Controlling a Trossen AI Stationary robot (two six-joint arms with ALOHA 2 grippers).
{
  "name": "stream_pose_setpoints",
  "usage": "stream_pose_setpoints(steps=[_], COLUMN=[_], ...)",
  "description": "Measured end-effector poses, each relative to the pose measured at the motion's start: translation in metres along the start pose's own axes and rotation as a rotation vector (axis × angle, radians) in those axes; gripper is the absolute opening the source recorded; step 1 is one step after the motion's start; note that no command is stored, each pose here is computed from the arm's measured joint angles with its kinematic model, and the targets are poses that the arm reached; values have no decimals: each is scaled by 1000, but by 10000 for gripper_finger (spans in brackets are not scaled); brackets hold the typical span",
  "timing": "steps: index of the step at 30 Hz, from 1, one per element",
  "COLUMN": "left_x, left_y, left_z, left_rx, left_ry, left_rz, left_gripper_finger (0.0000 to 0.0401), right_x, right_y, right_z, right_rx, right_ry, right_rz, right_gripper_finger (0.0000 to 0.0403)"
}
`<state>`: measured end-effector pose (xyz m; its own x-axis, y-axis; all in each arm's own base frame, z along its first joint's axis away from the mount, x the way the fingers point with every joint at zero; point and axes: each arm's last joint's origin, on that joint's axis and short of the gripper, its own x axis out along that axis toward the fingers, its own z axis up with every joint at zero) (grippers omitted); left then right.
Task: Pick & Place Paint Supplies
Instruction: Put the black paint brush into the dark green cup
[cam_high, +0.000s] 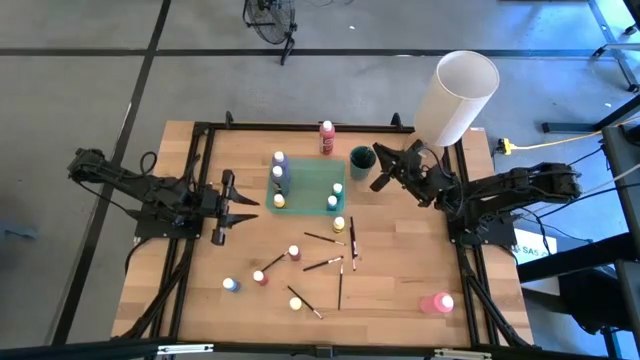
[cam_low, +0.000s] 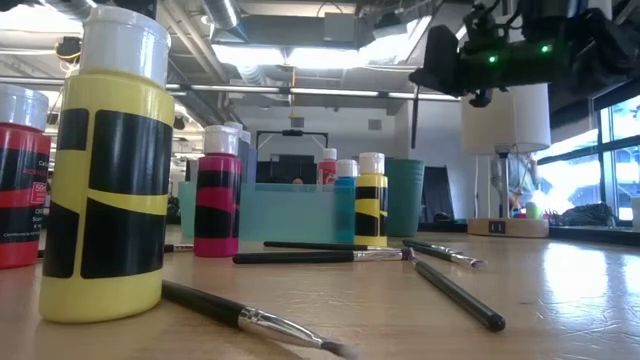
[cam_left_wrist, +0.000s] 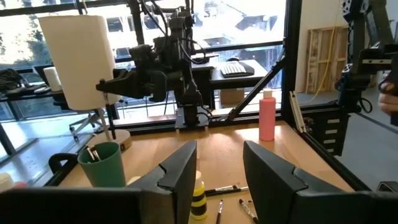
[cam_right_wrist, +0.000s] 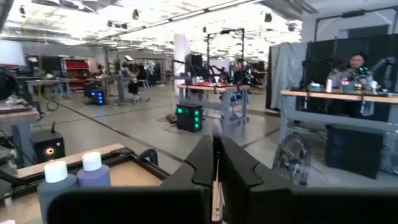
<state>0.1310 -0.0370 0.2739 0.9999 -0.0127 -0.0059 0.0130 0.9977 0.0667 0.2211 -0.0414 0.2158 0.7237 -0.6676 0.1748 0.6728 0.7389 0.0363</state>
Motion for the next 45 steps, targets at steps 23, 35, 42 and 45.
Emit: stream_pose_setpoints(steps=[23, 35, 42, 45], left_x=[9, 9, 9, 9], left_y=[-3, -3, -3, -3], left_z=[-4, -4, -4, -4], left_rx=[-15, -45, -46, -45], left_ry=[25, 24, 27, 29], left_rz=[25, 25, 23, 23], left_gripper_finger=[127, 127, 127, 127], right_x=[31, 40, 42, 42], right_y=[-22, -28, -30, -30], right_z=[-31, -43, -50, -52], right_rx=[-64, -41, -20, -26], right_ry=[54, 100, 128, 145], right_rz=[56, 48, 69, 69], right_gripper_finger=[11, 11, 11, 11])
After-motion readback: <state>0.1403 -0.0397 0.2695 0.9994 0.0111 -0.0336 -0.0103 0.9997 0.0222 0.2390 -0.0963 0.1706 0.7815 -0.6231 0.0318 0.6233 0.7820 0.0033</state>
